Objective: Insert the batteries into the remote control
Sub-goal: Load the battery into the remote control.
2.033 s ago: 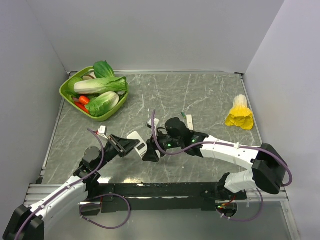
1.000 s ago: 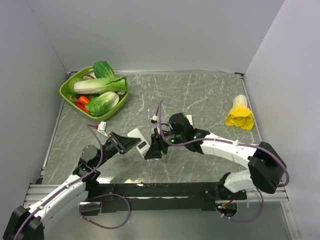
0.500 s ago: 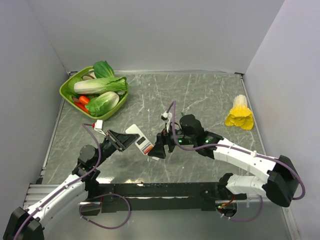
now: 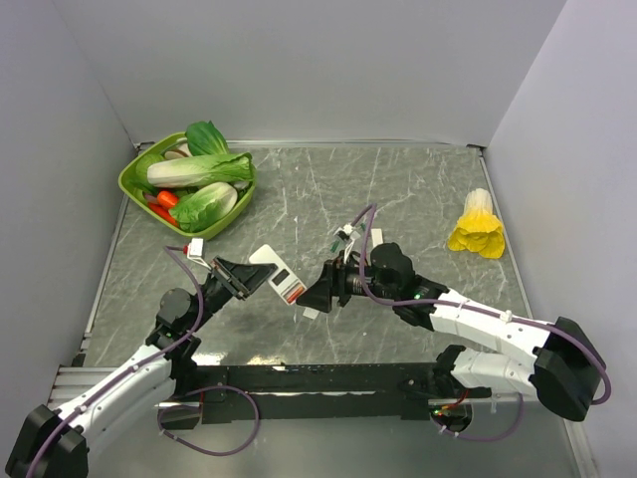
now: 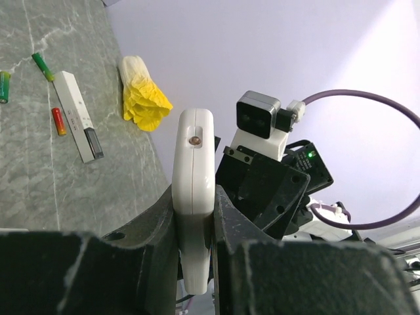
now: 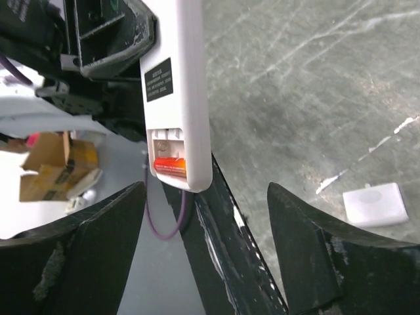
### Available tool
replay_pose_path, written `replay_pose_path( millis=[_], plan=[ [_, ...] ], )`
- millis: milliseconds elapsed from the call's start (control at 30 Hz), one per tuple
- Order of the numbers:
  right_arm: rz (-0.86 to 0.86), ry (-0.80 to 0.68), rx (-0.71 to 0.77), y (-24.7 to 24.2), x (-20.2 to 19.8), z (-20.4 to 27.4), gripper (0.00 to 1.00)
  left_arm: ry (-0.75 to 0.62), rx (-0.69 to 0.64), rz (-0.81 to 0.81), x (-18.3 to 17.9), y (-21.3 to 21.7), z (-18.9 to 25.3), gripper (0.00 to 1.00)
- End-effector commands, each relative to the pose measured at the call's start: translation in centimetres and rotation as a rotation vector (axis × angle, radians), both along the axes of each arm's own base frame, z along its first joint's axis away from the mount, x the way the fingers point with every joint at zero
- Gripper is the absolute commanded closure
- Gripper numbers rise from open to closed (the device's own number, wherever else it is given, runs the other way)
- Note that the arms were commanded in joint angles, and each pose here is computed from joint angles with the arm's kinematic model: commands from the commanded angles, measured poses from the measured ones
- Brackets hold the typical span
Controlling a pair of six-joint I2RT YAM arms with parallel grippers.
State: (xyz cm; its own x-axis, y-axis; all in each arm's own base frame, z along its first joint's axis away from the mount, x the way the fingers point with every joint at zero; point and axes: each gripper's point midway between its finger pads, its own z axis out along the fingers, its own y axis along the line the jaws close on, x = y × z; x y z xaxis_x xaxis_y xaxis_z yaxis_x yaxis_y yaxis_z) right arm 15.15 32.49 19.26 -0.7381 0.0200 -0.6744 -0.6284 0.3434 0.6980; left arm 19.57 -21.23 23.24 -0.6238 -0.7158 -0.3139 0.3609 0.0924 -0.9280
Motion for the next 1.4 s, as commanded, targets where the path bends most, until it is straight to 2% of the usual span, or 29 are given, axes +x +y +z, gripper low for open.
replay_pose_path(
  millis=[0,233,500,900,1367],
  plan=[
    [-0.039,0.010,0.130,0.7,0.7,2.5,0.22,-0.082,-0.058,0.016,-0.1,0.3,2.8,0.99],
    [-0.043,0.032,0.165,1.3,0.8,2.8,0.31,-0.088,-0.063,0.022,0.0,0.4,3.1,0.99],
    [-0.031,0.052,0.166,2.2,0.4,2.5,0.35,-0.090,-0.064,0.040,0.2,0.6,3.3,0.99],
    [-0.109,0.060,0.168,2.6,0.8,2.2,0.50,-0.090,-0.060,0.073,0.3,1.2,3.5,0.99],
    [-0.128,0.062,0.142,3.5,0.7,2.0,0.55,-0.096,-0.049,0.078,0.3,1.2,3.4,0.99]
  ],
)
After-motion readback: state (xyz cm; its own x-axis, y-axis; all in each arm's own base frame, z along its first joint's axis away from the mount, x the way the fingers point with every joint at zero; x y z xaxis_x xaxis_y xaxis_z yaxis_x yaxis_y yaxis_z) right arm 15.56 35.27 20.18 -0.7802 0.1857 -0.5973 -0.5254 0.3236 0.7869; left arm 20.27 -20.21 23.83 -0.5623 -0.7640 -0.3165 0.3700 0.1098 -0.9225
